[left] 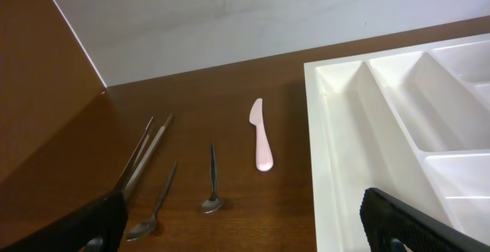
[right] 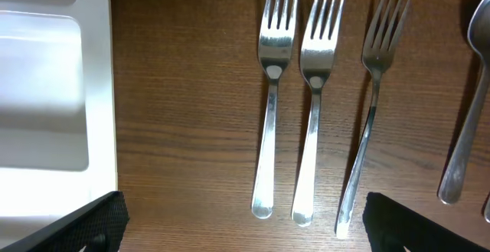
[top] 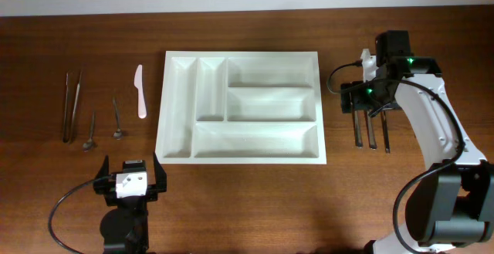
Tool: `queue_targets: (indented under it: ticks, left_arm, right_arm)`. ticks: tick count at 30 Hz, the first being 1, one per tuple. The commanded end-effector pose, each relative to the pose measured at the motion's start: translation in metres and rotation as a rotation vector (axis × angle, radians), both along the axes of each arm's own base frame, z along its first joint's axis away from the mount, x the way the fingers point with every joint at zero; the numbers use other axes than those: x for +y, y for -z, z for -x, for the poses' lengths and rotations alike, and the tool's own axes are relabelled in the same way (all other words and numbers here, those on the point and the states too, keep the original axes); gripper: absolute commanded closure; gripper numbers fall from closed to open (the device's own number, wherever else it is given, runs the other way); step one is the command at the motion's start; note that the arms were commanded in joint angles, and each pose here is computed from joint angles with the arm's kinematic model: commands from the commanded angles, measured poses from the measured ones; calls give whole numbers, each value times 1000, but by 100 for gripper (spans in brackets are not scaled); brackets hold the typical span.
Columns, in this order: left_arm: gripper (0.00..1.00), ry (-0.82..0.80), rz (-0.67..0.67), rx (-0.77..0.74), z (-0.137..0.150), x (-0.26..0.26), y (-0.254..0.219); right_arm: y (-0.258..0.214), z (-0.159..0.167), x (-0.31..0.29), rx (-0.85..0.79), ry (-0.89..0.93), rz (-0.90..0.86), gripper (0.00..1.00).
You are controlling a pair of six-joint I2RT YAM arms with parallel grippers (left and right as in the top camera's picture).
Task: Pack container
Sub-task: 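Move the right gripper over the silver forks right of the tray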
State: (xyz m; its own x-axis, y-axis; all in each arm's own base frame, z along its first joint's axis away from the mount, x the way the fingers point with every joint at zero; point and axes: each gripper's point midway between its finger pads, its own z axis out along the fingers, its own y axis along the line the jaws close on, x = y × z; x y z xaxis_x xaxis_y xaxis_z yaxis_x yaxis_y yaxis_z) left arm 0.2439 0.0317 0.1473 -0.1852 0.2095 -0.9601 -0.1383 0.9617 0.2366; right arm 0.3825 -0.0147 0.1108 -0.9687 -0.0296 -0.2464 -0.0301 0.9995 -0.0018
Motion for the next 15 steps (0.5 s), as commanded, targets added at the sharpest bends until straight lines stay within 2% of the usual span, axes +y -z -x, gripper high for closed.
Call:
queue_targets:
  ticks: [1,15]
  left_arm:
    - [1,16,-7,-4,0,-3,0]
    - [1,16,-7,-4,0,-3,0]
  right_arm:
    - [3,-2,0,16,32,-12,1]
    - [57,5,-2,172,38,-4,1]
